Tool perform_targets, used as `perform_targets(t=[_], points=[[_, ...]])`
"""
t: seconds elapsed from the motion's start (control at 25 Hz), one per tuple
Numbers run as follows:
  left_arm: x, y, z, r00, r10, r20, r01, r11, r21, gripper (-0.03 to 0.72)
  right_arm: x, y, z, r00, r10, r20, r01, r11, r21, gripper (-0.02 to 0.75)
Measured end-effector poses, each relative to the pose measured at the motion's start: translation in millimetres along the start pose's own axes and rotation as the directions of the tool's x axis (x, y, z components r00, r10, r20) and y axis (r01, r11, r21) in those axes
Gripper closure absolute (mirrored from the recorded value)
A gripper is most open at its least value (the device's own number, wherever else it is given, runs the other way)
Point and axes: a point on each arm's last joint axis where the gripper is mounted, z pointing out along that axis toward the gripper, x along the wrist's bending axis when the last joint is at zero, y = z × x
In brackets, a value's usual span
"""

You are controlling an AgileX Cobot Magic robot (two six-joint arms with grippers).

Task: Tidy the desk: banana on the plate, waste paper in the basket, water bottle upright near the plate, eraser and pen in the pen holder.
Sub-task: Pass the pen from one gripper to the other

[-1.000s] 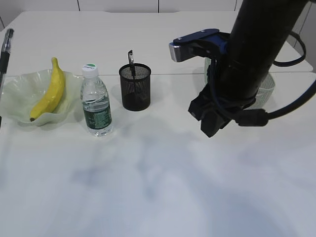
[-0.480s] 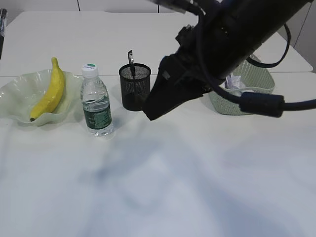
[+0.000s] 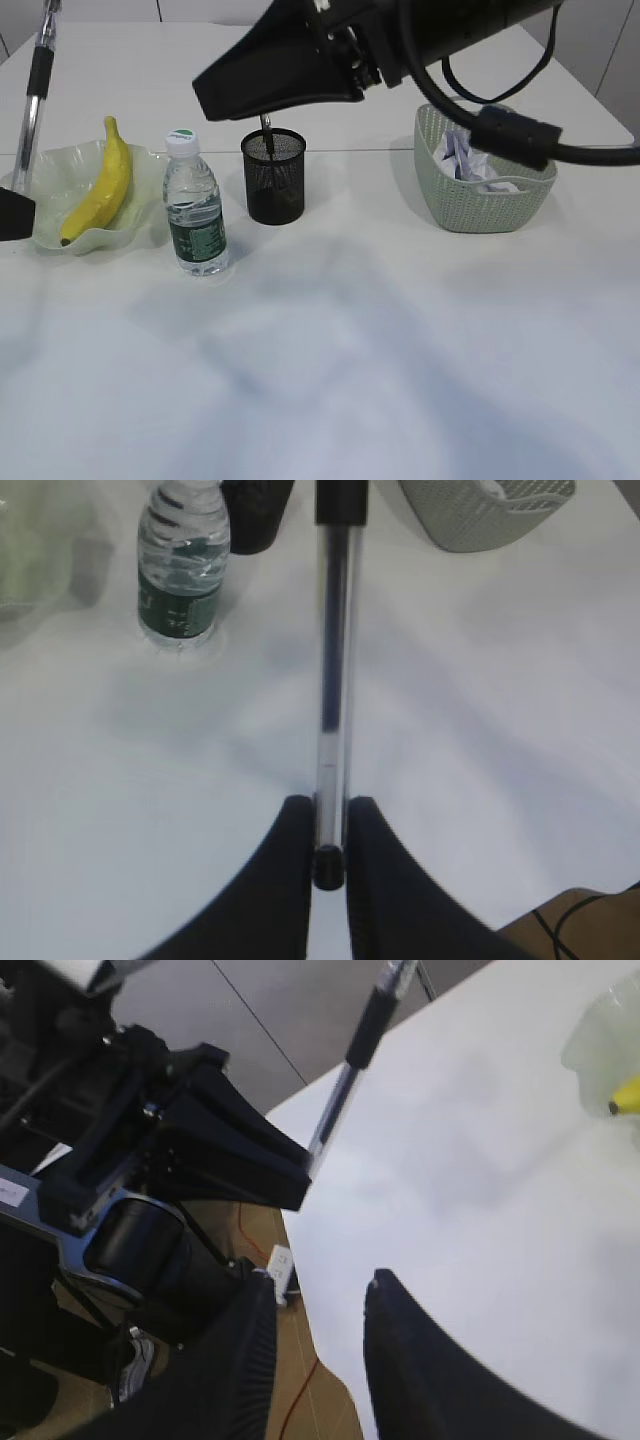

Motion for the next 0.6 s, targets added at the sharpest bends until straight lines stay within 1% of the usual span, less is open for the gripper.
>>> perform_targets(t=[0.12,0.24,0.36,0.6], points=[[-4.3,1.1,-0.1,0.998,0.031,0.048,-0.03,0.999,-0.014,0.651,-1.1,4.7,4.0,0.998,-0.042,-0.055,0.038,0.997,-0.07,0.507],[-8.5,1.6,-0.3,0.994,0.064,0.093,-0.062,0.998,-0.025,0.651,-2.4,8.0,7.0,0.991,-0.093,-0.093,0.08,0.988,-0.132,0.505],[-11.4,2.9,-0.6,0.989,0.079,0.123,-0.074,0.996,-0.043,0.651,-3.2,11.1,7.9,0.987,-0.122,-0.102,0.102,0.978,-0.18,0.505],[-15.8,5.7,-1.4,0.981,0.097,0.168,-0.084,0.993,-0.081,0.651,-8.9,12.9,11.5,0.985,-0.145,-0.096,0.121,0.968,-0.222,0.502]])
